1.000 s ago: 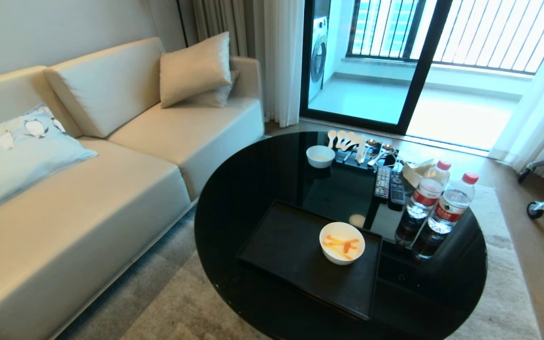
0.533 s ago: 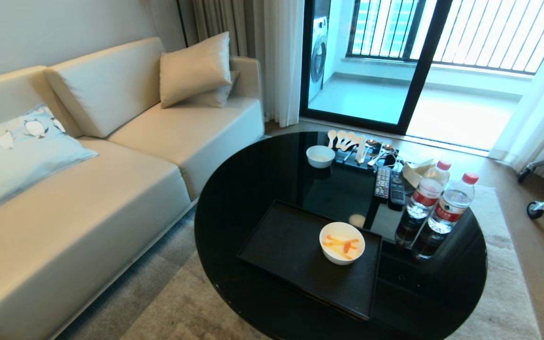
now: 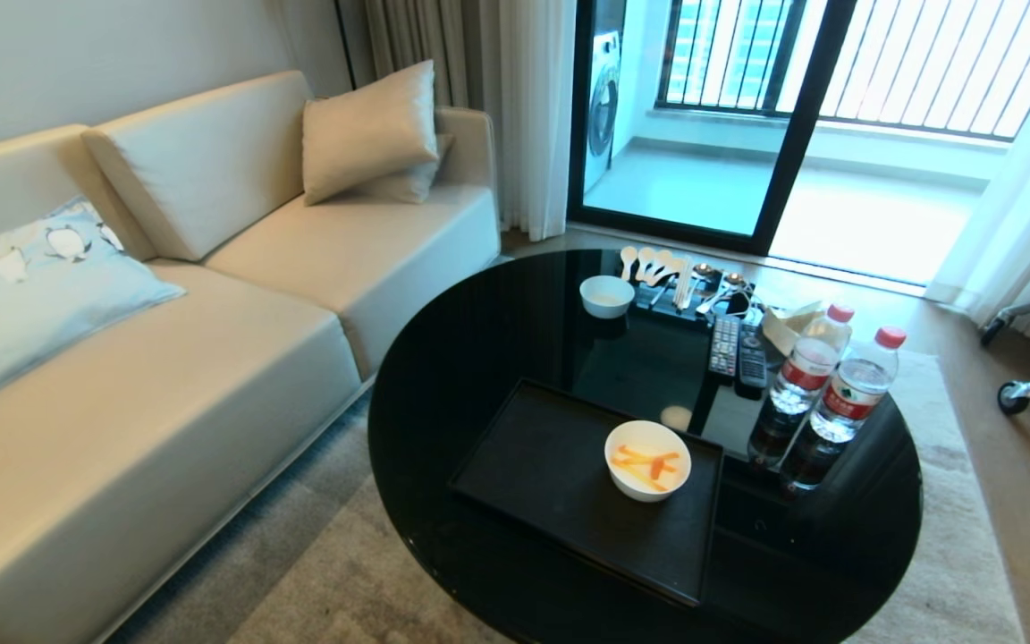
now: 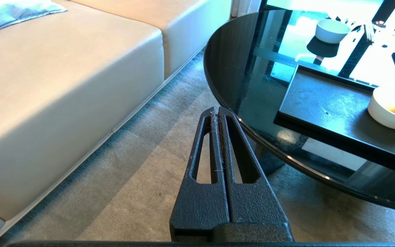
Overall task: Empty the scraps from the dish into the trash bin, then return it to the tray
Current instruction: Pick up the bowl with leftover food
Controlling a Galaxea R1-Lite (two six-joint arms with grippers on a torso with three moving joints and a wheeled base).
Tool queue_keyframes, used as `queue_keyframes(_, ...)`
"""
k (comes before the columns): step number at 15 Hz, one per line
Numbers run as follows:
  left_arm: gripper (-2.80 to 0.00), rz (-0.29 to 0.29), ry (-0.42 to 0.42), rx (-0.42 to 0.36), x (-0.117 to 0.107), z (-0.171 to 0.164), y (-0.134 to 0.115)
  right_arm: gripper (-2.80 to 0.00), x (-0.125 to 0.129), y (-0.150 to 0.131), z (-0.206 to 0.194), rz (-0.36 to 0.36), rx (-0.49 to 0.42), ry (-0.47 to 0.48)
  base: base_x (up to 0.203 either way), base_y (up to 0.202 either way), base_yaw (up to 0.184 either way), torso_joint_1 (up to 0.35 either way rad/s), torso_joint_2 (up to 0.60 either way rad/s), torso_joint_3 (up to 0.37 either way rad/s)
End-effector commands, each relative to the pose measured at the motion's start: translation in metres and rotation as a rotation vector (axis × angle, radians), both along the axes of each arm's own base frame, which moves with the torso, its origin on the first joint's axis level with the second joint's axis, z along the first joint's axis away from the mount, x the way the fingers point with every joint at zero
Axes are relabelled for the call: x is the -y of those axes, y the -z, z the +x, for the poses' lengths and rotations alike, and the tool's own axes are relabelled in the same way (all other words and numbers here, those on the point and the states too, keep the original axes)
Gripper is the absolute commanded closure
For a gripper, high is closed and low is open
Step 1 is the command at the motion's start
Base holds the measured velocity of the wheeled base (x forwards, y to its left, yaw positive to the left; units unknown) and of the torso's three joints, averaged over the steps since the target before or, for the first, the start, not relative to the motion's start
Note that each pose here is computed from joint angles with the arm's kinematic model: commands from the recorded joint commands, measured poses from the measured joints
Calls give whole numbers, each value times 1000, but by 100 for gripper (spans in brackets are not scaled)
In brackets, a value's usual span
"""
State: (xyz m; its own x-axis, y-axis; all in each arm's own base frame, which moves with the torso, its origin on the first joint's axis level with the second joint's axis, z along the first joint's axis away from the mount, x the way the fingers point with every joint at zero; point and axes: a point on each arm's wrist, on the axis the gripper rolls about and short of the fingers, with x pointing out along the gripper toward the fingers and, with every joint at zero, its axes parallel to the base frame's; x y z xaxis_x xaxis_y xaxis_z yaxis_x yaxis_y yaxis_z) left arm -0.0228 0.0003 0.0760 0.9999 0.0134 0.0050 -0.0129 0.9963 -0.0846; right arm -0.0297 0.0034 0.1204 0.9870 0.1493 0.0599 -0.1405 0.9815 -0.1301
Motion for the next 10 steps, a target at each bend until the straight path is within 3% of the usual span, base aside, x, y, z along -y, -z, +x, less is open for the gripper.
queue_keyframes(1,0,-1,0,1,0,0,0,0,0,-35,17,-9,-79,-15,0,0,0,0,0,0)
queue_keyframes(5,0,-1,0,1,0,0,0,0,-1,-95,59,-29,-157,-33,0,0,0,0,0,0)
queue_keyframes(10,0,-1,0,1,0,0,0,0,-5,-114,130,-149,-313,-135,0,0,0,0,0,0)
